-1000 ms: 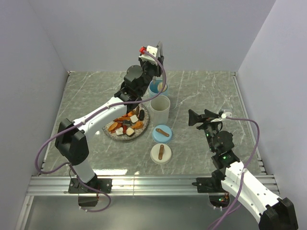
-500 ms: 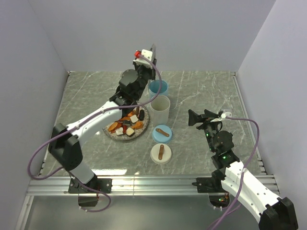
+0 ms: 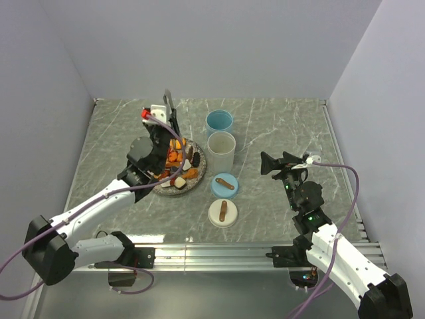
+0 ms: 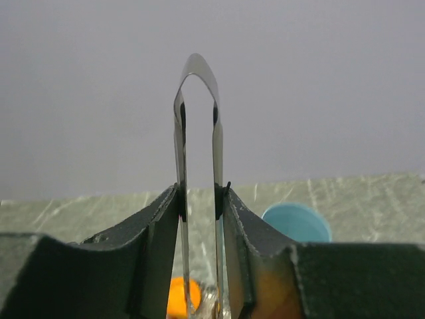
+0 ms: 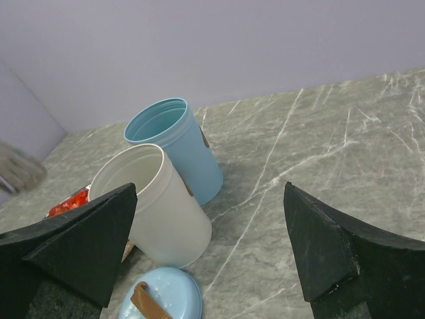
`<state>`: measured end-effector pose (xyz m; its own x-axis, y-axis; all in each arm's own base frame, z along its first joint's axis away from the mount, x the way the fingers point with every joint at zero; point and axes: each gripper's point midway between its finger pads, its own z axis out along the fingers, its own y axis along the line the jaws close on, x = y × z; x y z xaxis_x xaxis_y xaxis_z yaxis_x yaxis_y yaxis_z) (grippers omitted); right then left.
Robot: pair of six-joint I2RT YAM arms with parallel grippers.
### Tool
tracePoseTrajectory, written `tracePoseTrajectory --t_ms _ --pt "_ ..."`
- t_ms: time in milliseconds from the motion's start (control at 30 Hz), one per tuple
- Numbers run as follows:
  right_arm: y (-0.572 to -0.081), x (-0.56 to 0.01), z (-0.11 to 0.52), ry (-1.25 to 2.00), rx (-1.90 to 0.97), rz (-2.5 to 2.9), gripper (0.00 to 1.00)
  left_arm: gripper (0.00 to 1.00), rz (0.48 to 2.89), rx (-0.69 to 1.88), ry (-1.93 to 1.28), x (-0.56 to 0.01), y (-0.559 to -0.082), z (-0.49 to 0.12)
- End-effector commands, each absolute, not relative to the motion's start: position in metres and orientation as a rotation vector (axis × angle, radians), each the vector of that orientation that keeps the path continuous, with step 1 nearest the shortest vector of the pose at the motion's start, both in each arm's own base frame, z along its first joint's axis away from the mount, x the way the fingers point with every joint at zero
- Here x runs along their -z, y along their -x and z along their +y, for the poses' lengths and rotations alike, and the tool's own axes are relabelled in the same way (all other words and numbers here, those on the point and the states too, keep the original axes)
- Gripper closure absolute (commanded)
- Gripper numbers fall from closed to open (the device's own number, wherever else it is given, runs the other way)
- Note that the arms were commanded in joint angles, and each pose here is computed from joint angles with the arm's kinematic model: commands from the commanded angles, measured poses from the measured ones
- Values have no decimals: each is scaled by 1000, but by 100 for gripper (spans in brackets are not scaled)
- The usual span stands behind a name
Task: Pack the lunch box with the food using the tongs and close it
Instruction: Pick up the food using the clamp
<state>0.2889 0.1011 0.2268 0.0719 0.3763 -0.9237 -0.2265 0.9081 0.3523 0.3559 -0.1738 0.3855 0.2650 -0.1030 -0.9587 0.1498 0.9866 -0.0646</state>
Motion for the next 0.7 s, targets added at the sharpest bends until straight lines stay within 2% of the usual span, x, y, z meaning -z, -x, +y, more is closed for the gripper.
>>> tracePoseTrajectory --t_ms 0,67,367,667 --pt "-289 -234 101 -119 -459 1398 2 63 1306 149 37 -358 -356 -154" --pt "-289 -234 101 -116 -461 1398 2 62 1318 145 33 -341 -356 -149" --pt "-289 -234 102 -111 -463 1398 2 60 1281 121 50 -329 -367 -136" --pt "-289 -234 103 -109 -465 1397 2 59 1299 89 40 -314 -396 -131"
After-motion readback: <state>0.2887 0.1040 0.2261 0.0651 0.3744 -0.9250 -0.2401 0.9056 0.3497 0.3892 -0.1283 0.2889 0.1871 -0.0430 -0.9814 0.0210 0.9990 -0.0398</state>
